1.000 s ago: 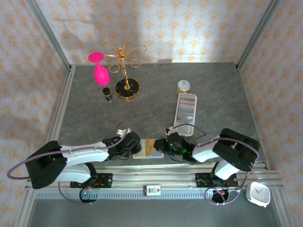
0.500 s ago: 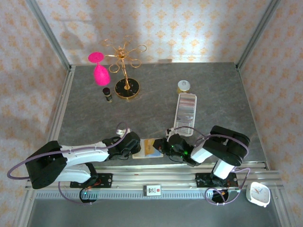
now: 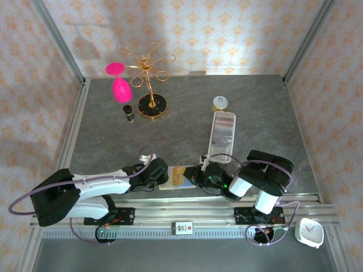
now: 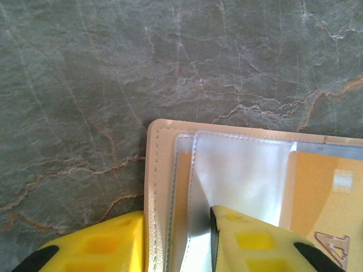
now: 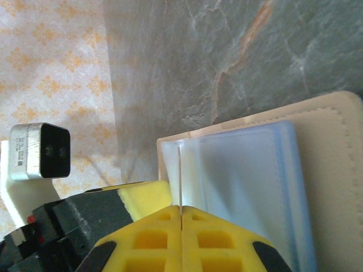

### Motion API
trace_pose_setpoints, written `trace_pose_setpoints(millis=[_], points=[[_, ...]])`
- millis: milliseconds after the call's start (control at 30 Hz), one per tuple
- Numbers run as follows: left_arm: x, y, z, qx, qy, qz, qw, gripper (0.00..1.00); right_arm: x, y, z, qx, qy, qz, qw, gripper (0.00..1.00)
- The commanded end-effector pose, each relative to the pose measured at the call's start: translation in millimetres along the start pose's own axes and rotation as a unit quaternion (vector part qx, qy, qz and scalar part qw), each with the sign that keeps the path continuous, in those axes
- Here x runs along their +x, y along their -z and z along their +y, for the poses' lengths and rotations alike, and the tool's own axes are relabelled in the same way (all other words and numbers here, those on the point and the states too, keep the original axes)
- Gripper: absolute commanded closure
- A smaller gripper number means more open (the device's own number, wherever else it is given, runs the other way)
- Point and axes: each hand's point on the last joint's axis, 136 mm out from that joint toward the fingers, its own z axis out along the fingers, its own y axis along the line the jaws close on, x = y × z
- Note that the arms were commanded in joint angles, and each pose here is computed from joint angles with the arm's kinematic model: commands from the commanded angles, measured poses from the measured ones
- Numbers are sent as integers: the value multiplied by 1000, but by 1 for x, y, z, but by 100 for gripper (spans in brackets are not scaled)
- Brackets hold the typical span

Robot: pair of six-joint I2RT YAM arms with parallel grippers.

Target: Put the credit cards into the card holder

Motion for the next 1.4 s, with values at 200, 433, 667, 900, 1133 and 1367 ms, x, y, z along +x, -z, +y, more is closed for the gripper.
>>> trace_pose_setpoints(millis=[200,433,667,900,1133,1367], points=[[23,-7,8,-4,2,47,999,70,4,-7,-1,-4,0,9,1000,100],[24,-8,9,-3,4,48,999,69,11,-16,10,-16,8,18,1000,100],[23,-6,10,3,10,45,999,68,0,-17,14,-14,3,-13,1000,100],[23,-4,12,17,26,39,999,64,9,-25,8,32,45,-2,998,100],[24,-3,17,47,59,37,996,62,16,-31,-1,62,53,16,997,100],[25,-3,20,58,68,40,995,61,30,-46,7,62,74,47,994,98]])
